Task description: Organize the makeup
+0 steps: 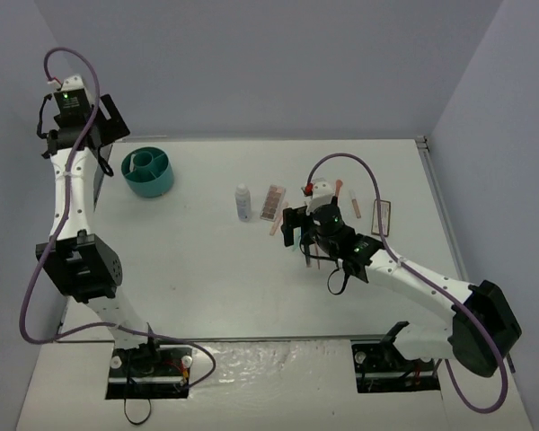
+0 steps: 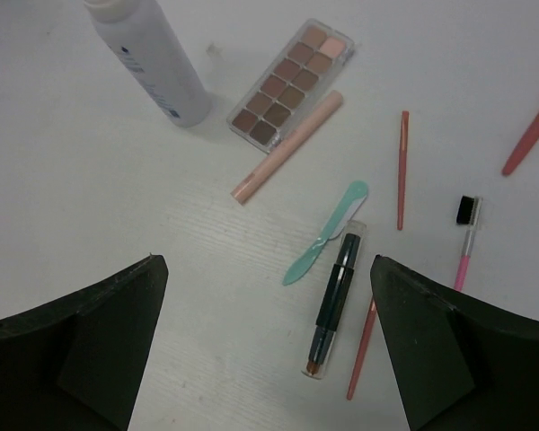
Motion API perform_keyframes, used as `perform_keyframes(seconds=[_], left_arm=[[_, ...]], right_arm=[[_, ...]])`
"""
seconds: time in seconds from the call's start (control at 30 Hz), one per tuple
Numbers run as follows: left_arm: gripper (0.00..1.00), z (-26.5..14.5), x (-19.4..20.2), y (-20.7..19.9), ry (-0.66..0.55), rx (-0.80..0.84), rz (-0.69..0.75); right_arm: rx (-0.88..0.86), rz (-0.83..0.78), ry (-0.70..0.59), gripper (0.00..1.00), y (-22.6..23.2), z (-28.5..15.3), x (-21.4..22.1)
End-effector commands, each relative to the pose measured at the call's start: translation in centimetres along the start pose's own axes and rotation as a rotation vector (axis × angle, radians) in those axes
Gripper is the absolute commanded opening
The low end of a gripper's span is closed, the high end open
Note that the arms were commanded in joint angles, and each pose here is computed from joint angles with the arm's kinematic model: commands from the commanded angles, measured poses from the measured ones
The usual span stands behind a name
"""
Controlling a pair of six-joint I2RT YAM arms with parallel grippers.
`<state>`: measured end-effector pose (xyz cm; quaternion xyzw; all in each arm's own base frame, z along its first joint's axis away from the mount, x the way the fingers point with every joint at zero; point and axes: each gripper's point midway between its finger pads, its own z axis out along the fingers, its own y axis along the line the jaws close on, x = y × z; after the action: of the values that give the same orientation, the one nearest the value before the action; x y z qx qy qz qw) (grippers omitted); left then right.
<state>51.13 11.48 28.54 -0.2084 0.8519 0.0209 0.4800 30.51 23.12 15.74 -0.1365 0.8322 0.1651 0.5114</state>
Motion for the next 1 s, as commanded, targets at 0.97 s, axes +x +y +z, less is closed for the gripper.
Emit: perform_keyframes(seconds=[0.97], left_arm=[[0.88, -18.1, 15.7, -5.7, 0.057, 0.413, -0.003]], right_arm=[[0.417, 0.269, 0.244, 0.61, -4.5, 9.1, 11.3]])
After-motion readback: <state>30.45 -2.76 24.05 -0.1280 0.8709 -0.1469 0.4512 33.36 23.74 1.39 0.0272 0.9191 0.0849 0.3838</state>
